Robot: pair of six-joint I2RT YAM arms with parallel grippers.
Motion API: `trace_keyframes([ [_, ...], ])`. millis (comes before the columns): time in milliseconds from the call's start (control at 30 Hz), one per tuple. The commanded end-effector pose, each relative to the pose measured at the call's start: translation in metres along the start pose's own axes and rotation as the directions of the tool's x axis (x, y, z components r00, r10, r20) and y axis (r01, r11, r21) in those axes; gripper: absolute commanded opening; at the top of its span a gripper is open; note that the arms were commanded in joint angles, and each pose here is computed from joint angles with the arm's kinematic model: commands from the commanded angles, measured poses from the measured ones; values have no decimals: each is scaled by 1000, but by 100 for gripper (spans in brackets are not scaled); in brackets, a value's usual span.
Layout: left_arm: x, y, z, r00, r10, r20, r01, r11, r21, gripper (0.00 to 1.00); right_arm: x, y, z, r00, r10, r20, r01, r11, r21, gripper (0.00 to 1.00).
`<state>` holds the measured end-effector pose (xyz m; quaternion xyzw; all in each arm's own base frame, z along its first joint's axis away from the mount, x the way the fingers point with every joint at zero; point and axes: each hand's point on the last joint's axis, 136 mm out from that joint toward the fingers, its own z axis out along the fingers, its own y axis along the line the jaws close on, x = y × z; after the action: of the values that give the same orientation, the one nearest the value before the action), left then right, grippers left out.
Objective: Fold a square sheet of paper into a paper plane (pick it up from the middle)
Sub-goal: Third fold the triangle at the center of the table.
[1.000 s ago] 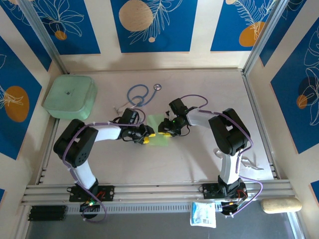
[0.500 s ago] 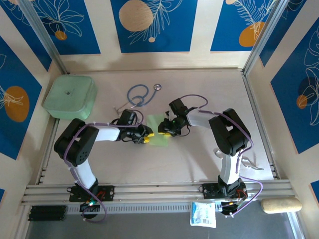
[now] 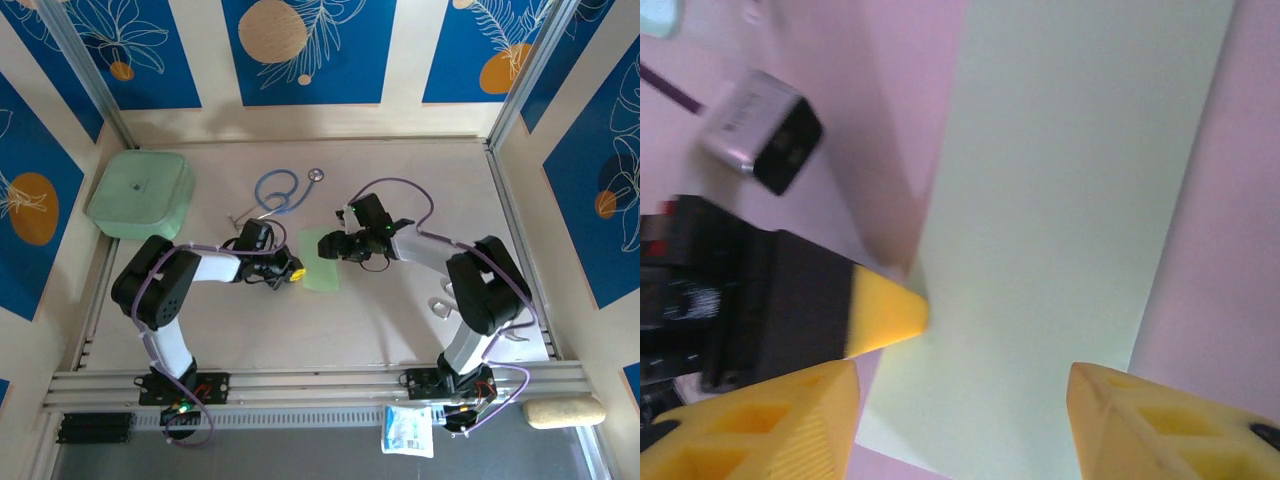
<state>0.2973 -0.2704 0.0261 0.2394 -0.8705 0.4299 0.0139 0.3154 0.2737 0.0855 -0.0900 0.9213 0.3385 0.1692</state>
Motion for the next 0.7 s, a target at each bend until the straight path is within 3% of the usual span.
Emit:
trace_keyframes([
  [0,-6,-13,-9,999,26,38,-28,999,31,1,-9,11,-11,978,-186,99,185,983,22,60],
  [100,-5,-21,-14,999,26,47,-29,998,49,1,-6,19,-16,932,-336,138,331,942,55,60],
  [267,-3,-28,-20,998,30,51,-32,998,51,1,18,40,-14,786,-585,201,589,807,44,61],
  [533,-1,-34,-23,998,31,50,-34,998,54,2,60,49,1,594,-773,221,786,617,46,62],
  [667,0,-37,-23,998,35,47,-37,997,60,2,73,40,15,547,-816,186,820,567,76,62],
])
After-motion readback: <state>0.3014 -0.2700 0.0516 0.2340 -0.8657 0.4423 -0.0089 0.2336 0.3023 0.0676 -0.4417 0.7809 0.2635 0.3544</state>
